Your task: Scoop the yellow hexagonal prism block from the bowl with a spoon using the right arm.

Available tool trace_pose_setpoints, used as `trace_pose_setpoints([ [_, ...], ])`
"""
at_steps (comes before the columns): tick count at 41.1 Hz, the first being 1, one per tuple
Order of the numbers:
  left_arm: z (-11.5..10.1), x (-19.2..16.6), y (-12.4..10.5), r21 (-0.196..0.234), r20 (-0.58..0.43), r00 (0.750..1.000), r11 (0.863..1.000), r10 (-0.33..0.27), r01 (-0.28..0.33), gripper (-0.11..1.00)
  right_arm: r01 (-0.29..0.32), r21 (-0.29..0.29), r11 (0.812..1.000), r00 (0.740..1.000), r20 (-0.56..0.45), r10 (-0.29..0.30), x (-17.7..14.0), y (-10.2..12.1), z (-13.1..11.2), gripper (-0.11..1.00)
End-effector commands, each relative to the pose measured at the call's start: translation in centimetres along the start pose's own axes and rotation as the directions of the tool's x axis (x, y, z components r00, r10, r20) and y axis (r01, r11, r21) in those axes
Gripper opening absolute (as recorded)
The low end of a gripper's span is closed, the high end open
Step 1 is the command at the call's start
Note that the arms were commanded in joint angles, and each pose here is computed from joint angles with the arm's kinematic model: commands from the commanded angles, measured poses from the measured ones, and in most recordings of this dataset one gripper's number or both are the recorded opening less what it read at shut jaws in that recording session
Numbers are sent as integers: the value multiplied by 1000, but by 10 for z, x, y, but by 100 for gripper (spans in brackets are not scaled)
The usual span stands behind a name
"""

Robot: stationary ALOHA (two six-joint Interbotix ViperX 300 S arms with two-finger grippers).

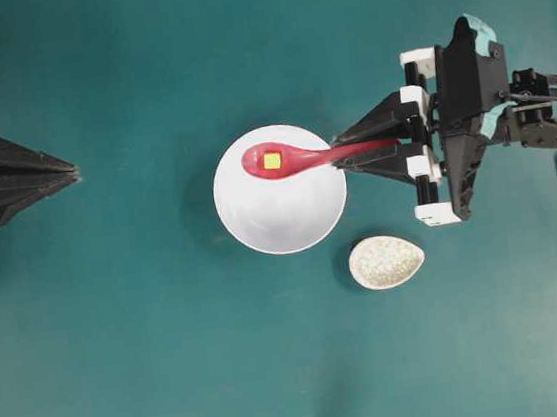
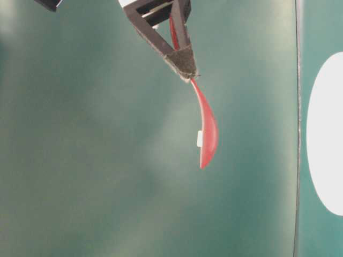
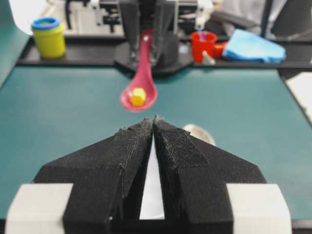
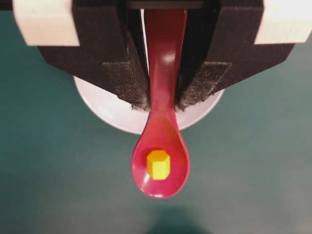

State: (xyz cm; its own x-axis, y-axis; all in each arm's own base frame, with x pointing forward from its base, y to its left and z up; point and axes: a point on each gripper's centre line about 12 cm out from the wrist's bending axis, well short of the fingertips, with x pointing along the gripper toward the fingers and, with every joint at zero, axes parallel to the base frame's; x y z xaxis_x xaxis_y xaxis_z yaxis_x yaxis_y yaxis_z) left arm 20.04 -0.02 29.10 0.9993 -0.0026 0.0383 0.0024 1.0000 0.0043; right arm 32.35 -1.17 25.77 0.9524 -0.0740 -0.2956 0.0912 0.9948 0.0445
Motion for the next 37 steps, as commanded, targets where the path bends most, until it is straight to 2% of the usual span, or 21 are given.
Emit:
trace_pose_setpoints([
  [1, 8, 3, 0, 0, 23, 1000, 1000, 1, -1, 11, -3, 5, 1000, 999, 39, 2, -4, 1, 12, 25],
  [37, 8, 3, 1, 0, 21, 1000, 1000, 3, -3, 11, -3, 9, 1000, 999, 39, 2, -4, 1, 12, 25],
])
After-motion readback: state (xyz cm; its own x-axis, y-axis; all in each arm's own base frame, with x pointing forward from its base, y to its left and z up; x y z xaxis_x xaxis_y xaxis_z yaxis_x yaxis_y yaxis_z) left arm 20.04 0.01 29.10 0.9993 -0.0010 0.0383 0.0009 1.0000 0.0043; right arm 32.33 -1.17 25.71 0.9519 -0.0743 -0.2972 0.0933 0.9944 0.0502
